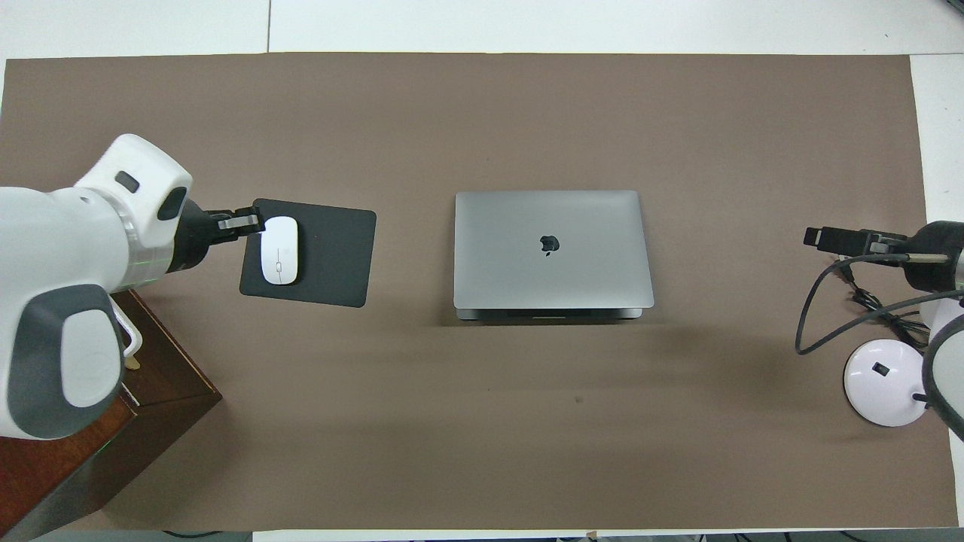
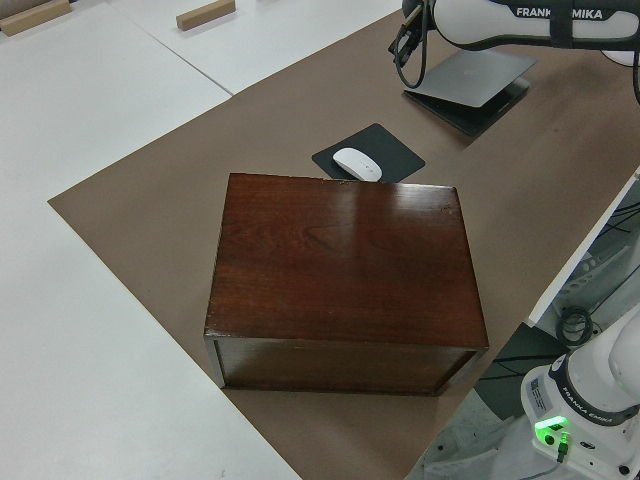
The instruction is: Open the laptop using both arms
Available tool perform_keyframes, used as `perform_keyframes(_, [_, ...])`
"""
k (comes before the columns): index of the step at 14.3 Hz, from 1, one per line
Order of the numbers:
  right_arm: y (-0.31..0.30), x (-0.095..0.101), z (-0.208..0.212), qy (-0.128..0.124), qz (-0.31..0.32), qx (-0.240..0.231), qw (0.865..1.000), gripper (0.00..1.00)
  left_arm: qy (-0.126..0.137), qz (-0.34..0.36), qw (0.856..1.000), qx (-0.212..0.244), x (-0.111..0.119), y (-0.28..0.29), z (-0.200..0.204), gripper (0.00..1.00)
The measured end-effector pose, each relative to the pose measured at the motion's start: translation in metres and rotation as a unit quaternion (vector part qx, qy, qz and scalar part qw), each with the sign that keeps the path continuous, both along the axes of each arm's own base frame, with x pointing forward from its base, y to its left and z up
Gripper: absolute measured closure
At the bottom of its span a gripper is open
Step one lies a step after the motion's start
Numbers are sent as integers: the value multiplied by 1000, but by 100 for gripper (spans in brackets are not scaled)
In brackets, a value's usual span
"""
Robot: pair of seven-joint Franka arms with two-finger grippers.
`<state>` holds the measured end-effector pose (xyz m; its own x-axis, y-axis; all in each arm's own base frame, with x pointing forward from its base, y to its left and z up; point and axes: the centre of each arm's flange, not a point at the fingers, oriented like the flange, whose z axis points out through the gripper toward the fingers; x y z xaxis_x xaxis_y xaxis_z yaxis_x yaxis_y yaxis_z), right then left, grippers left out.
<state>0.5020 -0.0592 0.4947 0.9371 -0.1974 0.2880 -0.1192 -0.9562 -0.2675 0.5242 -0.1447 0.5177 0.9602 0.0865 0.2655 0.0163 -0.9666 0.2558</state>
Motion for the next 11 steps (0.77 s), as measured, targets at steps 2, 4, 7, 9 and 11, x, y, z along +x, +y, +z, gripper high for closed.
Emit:
perform_keyframes(2, [16, -2, -8, -13, -9, 26, 1000, 0, -19, -18, 1000, -1, -10, -24, -19, 99])
perform_keyframes(4, [36, -5, -21, -25, -22, 46, 998, 0, -33, -35, 999, -1, -25, -45, -39, 99])
perform_keyframes(7, [86, -12, -35, -28, -61, 68, 995, 0, -60, -56, 997, -4, -51, -71, -67, 99])
perform_keyframes(9, [116, -17, -39, -28, -89, 86, 992, 0, -79, -68, 995, -7, -73, -85, -87, 99])
perform_keyframes(11, [140, -24, -47, -33, -117, 101, 988, 0, -94, -79, 992, -9, -93, -96, -106, 99])
